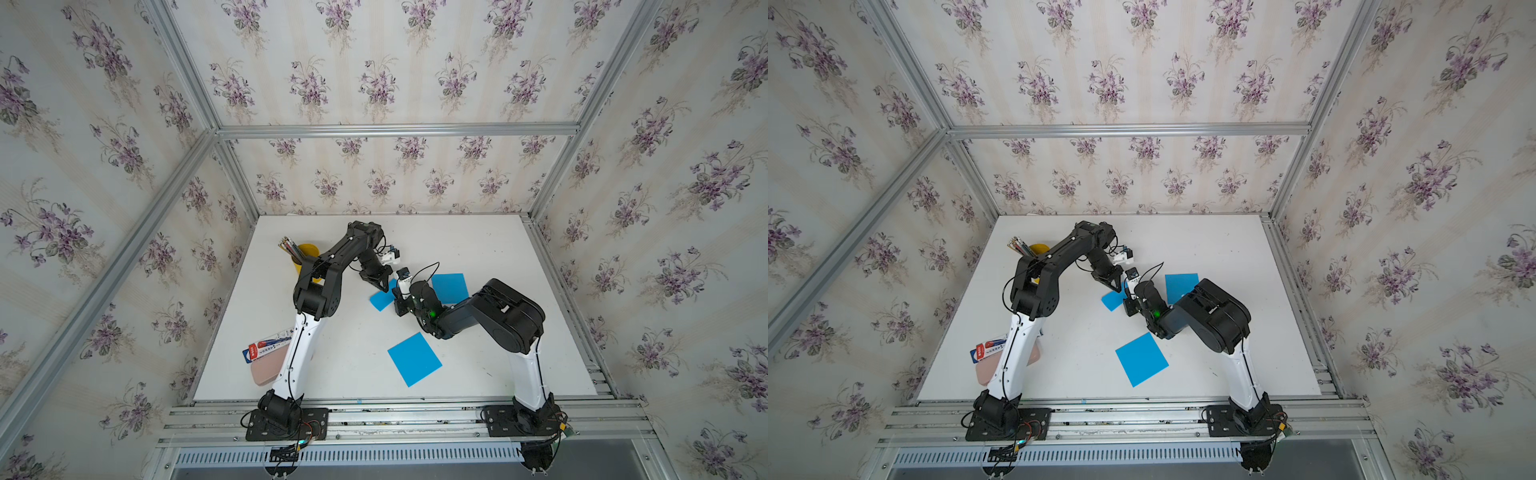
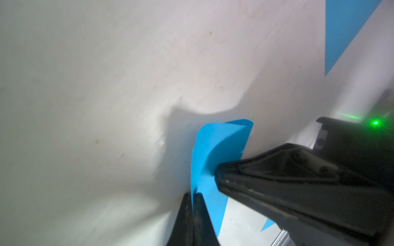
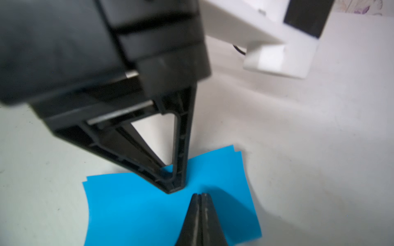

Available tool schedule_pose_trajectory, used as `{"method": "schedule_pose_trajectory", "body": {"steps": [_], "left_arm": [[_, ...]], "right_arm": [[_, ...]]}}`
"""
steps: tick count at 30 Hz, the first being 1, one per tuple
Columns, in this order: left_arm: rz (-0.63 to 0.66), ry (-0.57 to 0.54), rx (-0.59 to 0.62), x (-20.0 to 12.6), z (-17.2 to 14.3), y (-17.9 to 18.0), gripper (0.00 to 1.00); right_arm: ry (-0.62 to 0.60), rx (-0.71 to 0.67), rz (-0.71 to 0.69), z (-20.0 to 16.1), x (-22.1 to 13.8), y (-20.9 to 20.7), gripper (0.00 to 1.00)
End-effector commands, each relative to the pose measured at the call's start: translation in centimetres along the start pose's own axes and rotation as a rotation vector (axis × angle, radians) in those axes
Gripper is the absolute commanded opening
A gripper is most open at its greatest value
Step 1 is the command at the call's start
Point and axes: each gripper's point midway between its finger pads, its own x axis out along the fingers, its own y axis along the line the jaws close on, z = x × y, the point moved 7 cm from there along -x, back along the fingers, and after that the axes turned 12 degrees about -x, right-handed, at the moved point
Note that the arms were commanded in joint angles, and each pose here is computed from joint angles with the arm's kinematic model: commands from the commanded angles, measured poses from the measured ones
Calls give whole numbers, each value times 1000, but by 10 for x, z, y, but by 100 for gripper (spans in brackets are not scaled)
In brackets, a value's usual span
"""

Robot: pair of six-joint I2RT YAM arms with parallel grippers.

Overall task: Fold the square paper along the opposite sides
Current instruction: Smooth out the paper at the center of the board.

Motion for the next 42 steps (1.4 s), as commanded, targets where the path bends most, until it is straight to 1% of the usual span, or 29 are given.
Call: {"method": "schedule_pose_trajectory", "body": {"steps": [1, 9, 18, 21, 23, 27, 30, 35, 39, 42], "left_arm": [[85, 17, -8, 4, -2, 14, 0], [90, 19, -13, 3, -4, 16, 0], [93, 16, -6, 2, -5, 15, 0], [90, 9, 0, 1, -4, 14, 0], [81, -4, 21, -1, 0, 9, 0], [61, -36, 104, -5, 13, -5, 0], [16, -50, 147, -7, 20, -16, 1], [-52, -35, 196, 2, 20, -28, 0], [-94, 4, 196, 7, 11, -30, 0], [-83, 31, 188, 12, 4, -26, 0]], "right_arm": [[57, 36, -62, -11, -1, -7, 0], [81, 101, -113, -15, -5, -22, 0], [96, 154, -139, -20, -10, -37, 0], [80, 156, -144, -17, -14, -43, 0], [37, 118, -119, -8, -21, -46, 0], [-156, -5, -18, 19, -44, -39, 0], [-202, -21, 34, 27, -49, -31, 0], [-177, -63, 80, 17, -47, -7, 0], [-119, -51, 97, 7, -37, 0, 0], [-47, -59, 68, 0, -25, 0, 0]]}}
